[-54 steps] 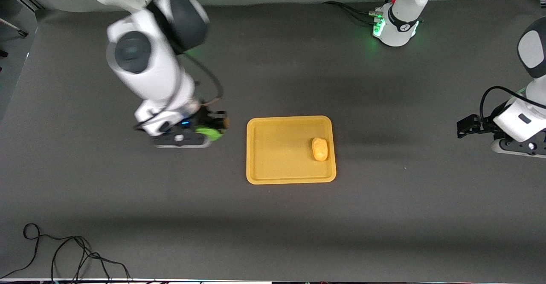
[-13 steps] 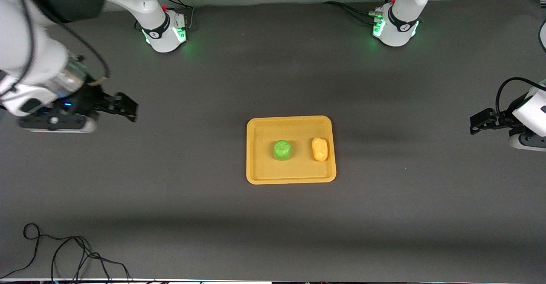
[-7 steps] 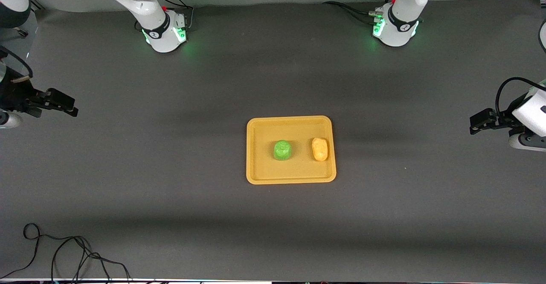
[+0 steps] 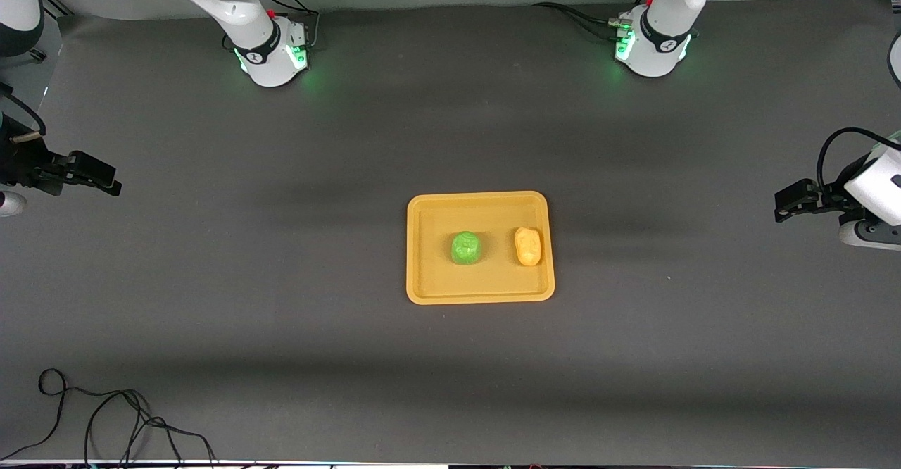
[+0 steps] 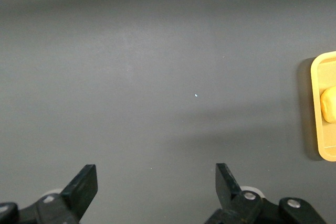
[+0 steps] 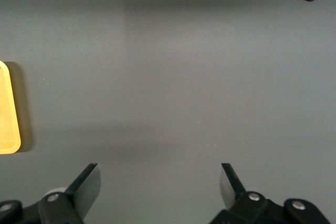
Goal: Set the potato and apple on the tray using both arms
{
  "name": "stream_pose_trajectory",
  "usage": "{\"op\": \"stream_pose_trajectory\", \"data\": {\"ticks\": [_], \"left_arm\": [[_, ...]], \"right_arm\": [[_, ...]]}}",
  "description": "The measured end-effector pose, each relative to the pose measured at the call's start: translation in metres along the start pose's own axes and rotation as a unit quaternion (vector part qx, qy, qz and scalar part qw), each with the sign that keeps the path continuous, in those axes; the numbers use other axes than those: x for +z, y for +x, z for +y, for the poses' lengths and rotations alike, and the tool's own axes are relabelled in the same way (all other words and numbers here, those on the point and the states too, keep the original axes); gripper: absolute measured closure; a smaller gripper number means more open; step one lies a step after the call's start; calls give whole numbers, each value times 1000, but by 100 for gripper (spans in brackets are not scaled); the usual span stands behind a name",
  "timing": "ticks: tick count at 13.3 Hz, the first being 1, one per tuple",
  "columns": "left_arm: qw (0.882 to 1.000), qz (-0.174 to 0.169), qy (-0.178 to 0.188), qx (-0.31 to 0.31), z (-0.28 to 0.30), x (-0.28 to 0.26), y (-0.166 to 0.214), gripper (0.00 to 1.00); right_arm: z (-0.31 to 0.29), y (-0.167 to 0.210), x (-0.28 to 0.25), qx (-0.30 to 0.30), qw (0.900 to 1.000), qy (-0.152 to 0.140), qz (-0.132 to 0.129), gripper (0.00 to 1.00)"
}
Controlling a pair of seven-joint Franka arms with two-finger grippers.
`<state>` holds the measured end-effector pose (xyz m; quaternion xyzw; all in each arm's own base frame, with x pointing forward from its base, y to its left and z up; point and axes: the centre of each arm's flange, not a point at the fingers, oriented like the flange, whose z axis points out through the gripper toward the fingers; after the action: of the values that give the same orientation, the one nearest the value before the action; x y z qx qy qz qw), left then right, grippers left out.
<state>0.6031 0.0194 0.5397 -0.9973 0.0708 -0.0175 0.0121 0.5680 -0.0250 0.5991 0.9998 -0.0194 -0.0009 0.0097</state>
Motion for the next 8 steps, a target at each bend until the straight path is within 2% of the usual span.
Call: {"op": "stream_pose_trajectory", "data": {"ticks": [8], "left_arm": [[1000, 2, 0, -12, -14, 4, 2, 0]], "right_arm": [[-2, -1, -1, -1, 1000, 3, -2, 0]]}}
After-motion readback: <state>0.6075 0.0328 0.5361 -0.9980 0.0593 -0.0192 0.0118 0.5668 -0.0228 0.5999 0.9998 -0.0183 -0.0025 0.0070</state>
